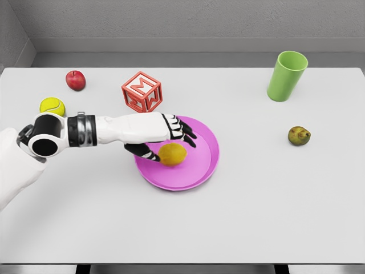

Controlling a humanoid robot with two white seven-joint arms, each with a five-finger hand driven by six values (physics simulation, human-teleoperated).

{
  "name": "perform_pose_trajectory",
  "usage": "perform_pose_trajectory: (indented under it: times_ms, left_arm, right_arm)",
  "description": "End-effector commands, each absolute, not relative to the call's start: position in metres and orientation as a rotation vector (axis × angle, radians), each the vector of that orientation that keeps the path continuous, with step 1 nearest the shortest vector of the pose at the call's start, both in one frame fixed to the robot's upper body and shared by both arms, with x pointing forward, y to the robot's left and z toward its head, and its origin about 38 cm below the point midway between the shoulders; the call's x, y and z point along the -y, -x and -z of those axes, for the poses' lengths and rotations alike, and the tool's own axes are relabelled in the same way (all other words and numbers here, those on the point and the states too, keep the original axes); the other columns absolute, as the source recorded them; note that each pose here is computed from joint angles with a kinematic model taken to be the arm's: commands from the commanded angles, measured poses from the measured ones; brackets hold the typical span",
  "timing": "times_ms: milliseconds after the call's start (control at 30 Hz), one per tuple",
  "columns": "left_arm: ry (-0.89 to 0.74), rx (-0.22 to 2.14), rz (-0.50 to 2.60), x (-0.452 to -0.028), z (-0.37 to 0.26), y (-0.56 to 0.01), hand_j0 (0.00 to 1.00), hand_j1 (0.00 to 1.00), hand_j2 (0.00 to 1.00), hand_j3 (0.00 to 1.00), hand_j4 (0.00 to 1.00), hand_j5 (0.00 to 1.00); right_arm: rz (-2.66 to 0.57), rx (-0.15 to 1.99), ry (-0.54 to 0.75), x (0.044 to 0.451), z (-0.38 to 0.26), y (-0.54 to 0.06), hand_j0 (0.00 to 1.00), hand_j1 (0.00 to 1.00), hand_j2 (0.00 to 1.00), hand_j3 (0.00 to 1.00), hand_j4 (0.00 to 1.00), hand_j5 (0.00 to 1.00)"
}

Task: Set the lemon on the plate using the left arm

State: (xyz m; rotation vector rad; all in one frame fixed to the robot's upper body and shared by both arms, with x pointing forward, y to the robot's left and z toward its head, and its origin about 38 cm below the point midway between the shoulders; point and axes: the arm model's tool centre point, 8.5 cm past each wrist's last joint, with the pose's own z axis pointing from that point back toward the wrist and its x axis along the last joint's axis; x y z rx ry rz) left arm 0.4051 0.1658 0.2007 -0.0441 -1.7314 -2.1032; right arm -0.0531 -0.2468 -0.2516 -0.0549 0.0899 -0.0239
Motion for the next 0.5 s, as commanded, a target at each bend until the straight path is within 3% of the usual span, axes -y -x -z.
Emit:
perform_pose_trajectory:
  times_ms: [0, 233, 333, 467]
  left_arm:
    - [0.035, 1.744, 2.076, -0.172, -0.206, -0.408, 1.00, 1.00, 1.00, 1.00, 1.00, 1.00]
    - [-0.247, 1.679, 1.882, -0.304, -0.252, -0.414, 1.00, 1.00, 1.00, 1.00, 1.00, 1.00]
    - [-0.247, 1.650, 1.817, -0.329, -0.247, -0.411, 1.00, 1.00, 1.00, 1.00, 1.00, 1.00]
    - [-0.184, 1.640, 1.789, -0.327, -0.231, -0.407, 1.00, 1.00, 1.00, 1.00, 1.00, 1.00]
  right_arm:
    - [0.024, -0.090, 0.055, 0.247, 0.252, 0.053, 1.00, 1.00, 1.00, 1.00, 1.00, 1.00]
    - [0.024, -0.090, 0.055, 0.247, 0.252, 0.053, 1.00, 1.00, 1.00, 1.00, 1.00, 1.00]
    - [0.024, -0.090, 0.055, 0.247, 0.252, 0.053, 1.00, 1.00, 1.00, 1.00, 1.00, 1.00]
    - [0.024, -0.090, 0.055, 0.247, 0.252, 0.053, 1.00, 1.00, 1.00, 1.00, 1.00, 1.00]
